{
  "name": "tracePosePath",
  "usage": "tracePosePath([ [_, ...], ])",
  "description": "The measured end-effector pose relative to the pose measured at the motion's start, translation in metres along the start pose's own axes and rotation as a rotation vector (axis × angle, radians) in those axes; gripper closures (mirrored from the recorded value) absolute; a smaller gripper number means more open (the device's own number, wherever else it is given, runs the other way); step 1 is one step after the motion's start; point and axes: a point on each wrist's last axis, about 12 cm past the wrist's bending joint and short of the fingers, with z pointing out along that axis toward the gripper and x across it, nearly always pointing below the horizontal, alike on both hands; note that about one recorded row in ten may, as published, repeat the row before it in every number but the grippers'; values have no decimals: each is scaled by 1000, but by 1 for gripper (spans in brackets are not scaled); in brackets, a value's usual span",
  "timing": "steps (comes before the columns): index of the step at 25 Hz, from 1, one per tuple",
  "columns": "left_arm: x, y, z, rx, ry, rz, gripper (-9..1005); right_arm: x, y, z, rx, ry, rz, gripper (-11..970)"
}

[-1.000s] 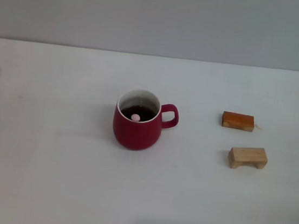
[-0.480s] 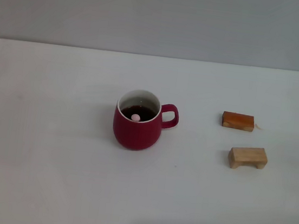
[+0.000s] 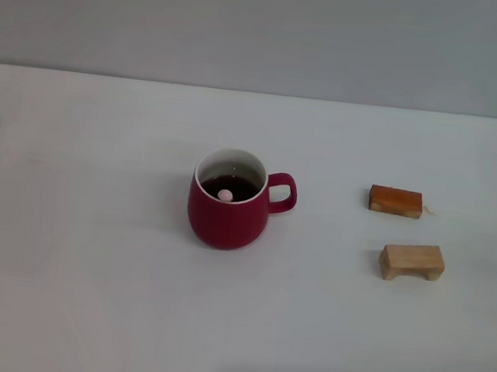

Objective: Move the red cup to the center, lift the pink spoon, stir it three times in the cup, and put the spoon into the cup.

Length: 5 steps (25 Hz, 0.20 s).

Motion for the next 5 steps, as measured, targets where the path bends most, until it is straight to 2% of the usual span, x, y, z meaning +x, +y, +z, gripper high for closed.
tracePosePath([
  [5, -1, 0, 1, -3, -4, -4, 167, 1, -1, -2, 1, 4, -1, 219],
])
